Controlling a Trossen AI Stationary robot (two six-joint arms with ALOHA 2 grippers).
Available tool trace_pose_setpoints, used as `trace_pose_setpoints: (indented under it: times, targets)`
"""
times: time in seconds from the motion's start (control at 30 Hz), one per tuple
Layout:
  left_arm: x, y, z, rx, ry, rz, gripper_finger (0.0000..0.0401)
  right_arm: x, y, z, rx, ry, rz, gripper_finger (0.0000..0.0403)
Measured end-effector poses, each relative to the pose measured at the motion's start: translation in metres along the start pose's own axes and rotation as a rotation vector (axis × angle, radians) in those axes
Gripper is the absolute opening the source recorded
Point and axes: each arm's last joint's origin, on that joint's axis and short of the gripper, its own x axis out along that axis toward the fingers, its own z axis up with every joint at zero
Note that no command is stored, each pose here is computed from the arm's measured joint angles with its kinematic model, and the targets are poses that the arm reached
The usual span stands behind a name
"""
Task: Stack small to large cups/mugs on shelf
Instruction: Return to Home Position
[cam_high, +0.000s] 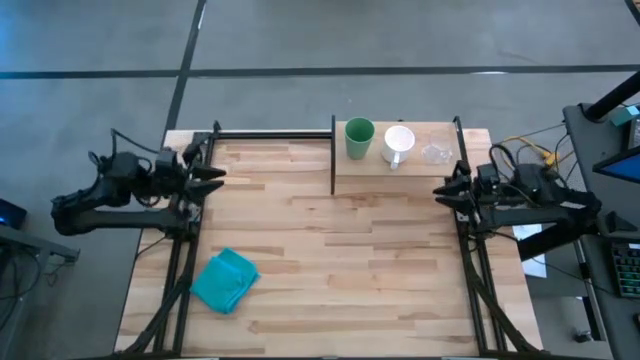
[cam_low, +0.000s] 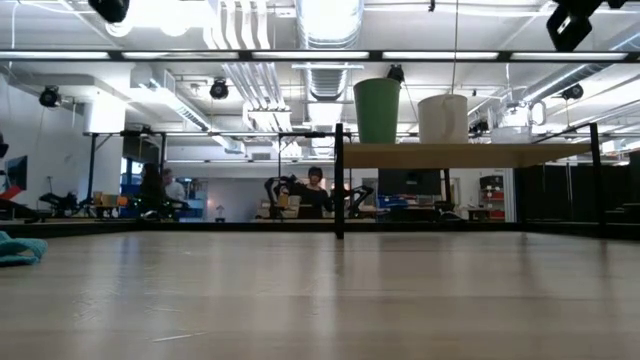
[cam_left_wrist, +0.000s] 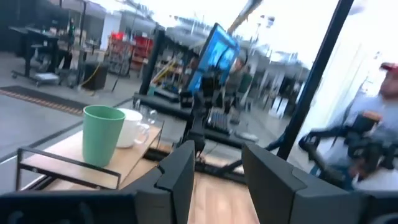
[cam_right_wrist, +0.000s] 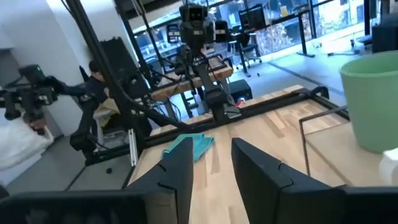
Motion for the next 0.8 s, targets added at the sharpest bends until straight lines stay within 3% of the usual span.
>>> trace_pose_setpoints:
  times: [0.3,0.57,0.8]
  targets:
    - [-0.022,0.013,-0.048,-0.069,-0.180,-0.062,0.0121,0.022,-0.011,-0.037,0.019,-0.068,0.072,0.0105]
    - [-0.032,0.019,-0.072,-0.093,-0.216,-0.077,0.0121,0.034,-0.019,-0.065,0.084,-0.100,0.107,0.0105]
    - [-0.021,0.025,-0.091,-0.127,-0.137,-0.052,0.0121,0.040,-0.021,-0.081,0.102,-0.114,0.140,0.0105]
